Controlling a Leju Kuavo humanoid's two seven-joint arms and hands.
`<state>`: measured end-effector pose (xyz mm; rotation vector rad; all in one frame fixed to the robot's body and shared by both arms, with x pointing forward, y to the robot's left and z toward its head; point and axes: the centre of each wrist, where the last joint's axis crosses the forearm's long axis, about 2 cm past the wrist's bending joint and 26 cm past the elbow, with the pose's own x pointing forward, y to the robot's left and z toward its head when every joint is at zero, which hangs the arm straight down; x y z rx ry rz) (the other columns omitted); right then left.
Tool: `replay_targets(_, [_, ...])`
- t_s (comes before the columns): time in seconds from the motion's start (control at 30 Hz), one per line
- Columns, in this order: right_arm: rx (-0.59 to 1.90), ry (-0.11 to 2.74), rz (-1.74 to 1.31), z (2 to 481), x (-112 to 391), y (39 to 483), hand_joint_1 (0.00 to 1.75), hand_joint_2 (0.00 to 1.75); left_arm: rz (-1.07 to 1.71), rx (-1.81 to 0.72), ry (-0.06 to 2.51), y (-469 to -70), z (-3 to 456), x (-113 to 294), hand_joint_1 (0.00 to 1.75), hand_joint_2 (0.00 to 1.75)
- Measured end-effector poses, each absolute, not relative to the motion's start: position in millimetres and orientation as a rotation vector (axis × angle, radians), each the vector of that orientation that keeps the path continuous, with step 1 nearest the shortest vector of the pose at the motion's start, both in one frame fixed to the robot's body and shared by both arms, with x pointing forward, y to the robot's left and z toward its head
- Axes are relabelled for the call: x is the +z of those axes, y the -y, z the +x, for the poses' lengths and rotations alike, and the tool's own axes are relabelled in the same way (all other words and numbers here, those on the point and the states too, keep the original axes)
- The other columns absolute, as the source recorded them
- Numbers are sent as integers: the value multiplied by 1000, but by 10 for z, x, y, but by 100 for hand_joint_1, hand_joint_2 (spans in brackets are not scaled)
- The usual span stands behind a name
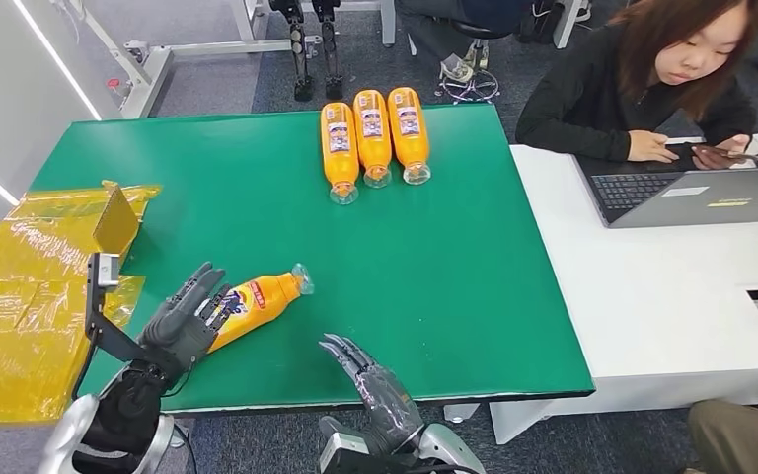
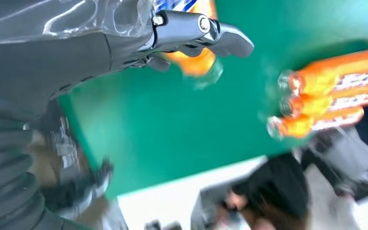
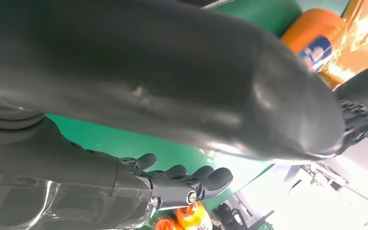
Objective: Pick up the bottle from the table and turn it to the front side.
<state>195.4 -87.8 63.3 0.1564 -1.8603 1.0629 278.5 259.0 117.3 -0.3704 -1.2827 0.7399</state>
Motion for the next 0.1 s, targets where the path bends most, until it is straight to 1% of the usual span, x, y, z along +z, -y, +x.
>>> replay_targets(0.1, [1053, 1863, 149, 1957, 638, 888, 0, 0, -435, 895, 1302, -2581, 2737, 1204, 0, 175])
